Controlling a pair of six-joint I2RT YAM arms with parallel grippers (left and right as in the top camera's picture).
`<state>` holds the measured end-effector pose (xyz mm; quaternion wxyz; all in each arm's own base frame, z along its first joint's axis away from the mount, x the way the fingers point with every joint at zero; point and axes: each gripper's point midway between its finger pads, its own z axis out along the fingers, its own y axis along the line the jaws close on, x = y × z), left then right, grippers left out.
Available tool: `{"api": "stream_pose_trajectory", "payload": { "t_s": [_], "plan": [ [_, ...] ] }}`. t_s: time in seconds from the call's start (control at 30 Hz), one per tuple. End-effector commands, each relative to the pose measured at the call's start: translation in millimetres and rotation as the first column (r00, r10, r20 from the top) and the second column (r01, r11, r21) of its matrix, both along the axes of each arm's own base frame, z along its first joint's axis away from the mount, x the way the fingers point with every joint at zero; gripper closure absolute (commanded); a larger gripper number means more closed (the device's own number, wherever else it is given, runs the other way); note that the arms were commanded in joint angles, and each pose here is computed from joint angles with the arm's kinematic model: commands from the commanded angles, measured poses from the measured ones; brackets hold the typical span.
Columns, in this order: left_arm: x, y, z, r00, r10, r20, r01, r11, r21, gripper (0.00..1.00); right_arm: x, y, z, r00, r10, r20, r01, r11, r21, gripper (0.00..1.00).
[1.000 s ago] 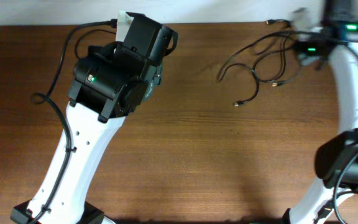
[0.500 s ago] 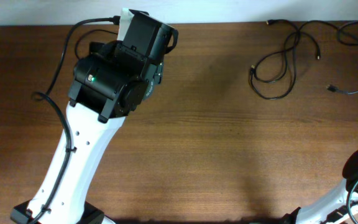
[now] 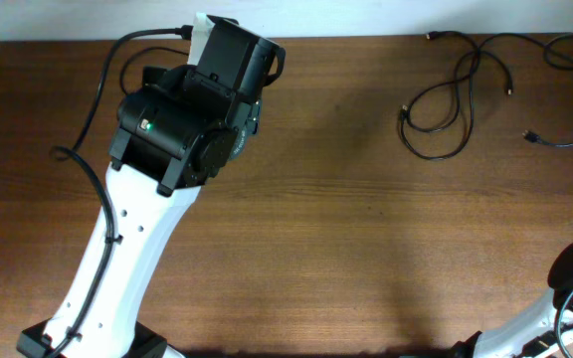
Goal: Untangle cables
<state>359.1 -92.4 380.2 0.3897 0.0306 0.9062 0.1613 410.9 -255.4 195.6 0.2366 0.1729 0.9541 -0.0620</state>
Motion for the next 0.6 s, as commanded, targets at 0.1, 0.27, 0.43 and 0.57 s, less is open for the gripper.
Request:
{"api": "stream_pose_trajectory", "payload": {
  "t_s": [0.1,0.27,0.43,0.57],
  "plan": [
    [1,2,2,1.000,0.000,0.008,0.000,1.000,0.017,0.01,-39,-43,-32,0.975,-0.223,0.001,0.223,0.974,0.050,0.96],
    [1,2,2,1.000,0.001,0.007,-0.001,1.000,0.017,0.01,-57,-66,-56,0.928,-0.372,-0.017,0.372,0.928,0.007,0.96],
    [1,2,2,1.000,0.000,0.010,-0.001,1.000,0.016,0.01,-70,-81,-70,0.882,-0.471,-0.022,0.469,0.881,-0.067,0.96],
    [1,2,3,1.000,0.001,0.010,-0.001,1.000,0.015,0.01,-78,-84,-105,0.872,-0.489,-0.015,0.487,0.870,-0.081,0.96]
  ]
}}
